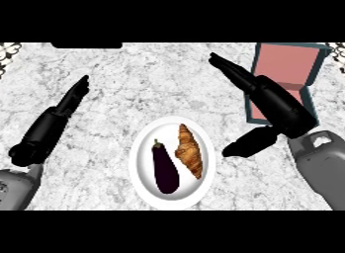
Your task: Pick the eggplant from the plate and place it in the cardboard box
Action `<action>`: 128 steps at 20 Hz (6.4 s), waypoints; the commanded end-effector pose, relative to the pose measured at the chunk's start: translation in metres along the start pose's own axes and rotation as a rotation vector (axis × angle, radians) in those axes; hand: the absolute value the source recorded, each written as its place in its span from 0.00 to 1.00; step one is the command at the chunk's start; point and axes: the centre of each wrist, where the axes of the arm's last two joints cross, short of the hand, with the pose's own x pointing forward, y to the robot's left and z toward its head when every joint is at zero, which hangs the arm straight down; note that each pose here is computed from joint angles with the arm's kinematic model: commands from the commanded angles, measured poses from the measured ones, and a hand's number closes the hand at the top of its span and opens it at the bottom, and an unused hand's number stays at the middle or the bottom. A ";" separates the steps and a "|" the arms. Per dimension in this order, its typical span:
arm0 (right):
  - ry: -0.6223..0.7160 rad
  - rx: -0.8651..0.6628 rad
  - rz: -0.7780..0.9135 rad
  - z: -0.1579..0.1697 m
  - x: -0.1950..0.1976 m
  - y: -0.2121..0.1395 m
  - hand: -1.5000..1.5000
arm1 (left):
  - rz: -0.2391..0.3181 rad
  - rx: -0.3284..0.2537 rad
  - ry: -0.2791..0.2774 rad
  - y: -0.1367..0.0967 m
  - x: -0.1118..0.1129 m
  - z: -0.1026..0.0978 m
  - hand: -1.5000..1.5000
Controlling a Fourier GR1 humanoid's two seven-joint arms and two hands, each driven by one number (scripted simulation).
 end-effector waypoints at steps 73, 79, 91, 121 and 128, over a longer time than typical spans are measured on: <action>0.429 0.732 0.727 -0.068 0.037 0.213 0.00 | 0.004 -0.007 -0.023 -0.005 -0.007 0.001 0.50; 0.261 0.755 0.725 -0.063 0.031 0.224 1.00 | -0.013 -0.019 -0.011 0.013 0.010 -0.020 0.50; 0.043 0.517 0.772 -0.071 0.044 0.218 1.00 | 0.006 -0.023 0.005 0.009 0.006 -0.017 0.50; -0.026 -0.226 0.262 0.044 0.015 -0.090 1.00 | -0.006 -0.007 0.000 -0.010 0.009 -0.009 0.50; 0.099 -0.175 0.433 0.015 -0.044 -0.106 1.00 | 0.000 -0.021 -0.013 -0.019 0.005 -0.011 0.50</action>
